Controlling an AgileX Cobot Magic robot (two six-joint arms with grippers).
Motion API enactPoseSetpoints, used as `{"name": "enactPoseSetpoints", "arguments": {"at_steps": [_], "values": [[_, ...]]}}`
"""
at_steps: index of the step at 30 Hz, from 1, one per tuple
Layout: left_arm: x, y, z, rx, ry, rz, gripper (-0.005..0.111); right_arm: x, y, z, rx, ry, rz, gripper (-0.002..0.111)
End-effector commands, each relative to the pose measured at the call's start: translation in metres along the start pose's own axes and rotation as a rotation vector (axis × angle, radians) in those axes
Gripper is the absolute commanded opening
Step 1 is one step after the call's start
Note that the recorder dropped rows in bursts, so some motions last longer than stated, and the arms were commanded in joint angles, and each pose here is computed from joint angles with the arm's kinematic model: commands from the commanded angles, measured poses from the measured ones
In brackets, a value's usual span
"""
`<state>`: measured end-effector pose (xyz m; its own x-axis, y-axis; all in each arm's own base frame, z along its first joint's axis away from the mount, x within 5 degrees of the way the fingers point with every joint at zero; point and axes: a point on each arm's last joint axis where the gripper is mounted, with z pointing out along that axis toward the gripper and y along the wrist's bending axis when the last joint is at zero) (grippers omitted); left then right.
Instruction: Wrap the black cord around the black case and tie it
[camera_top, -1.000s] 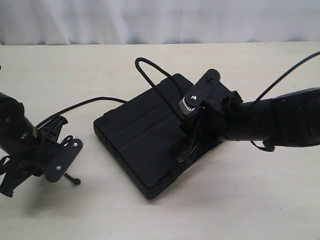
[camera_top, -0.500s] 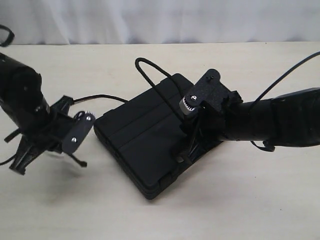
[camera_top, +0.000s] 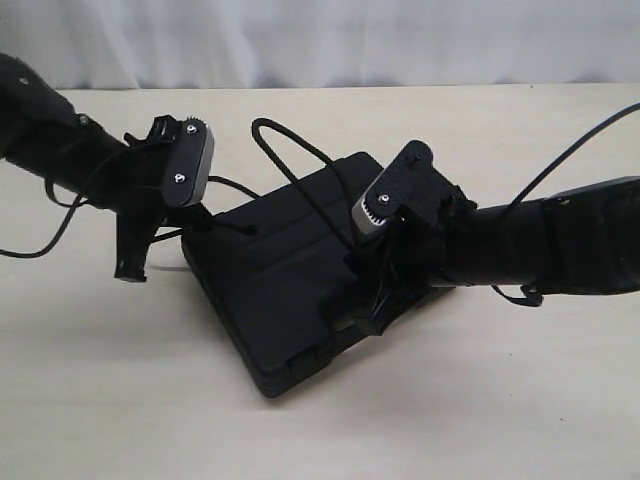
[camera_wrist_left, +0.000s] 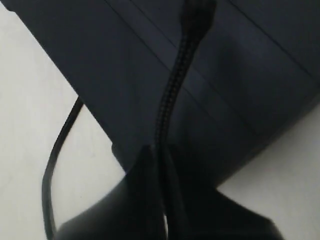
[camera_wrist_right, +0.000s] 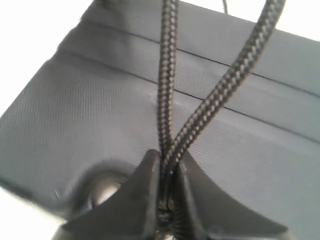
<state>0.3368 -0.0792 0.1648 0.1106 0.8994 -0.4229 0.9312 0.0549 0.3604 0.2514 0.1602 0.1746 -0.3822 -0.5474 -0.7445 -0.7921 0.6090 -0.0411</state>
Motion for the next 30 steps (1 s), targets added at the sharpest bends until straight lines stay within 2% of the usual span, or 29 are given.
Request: {"name": "enactPoseSetpoints", "arguments": {"at_steps": [1, 6, 14, 21, 30], "values": [[-0.012, 0.018, 0.008, 0.011, -0.100, -0.024, 0.000, -0.003, 0.001, -0.002, -0.021, -0.024, -0.017, 0.004], [-0.037, 0.035, 0.003, -0.041, -0.131, 0.045, 0.000, -0.003, 0.001, -0.002, -0.021, -0.024, -0.018, 0.004], [-0.071, 0.040, 0.004, -0.063, -0.136, 0.190, 0.000, -0.003, 0.000, -0.002, -0.005, -0.014, -0.021, 0.004], [-0.078, 0.039, 0.000, 0.004, -0.144, 0.279, 0.000, -0.001, -0.003, -0.002, 0.026, 0.001, -0.008, 0.004], [-0.084, 0.037, -0.006, 0.037, -0.184, 0.277, 0.000, -0.001, -0.003, -0.002, 0.026, 0.001, 0.000, 0.004]]}}
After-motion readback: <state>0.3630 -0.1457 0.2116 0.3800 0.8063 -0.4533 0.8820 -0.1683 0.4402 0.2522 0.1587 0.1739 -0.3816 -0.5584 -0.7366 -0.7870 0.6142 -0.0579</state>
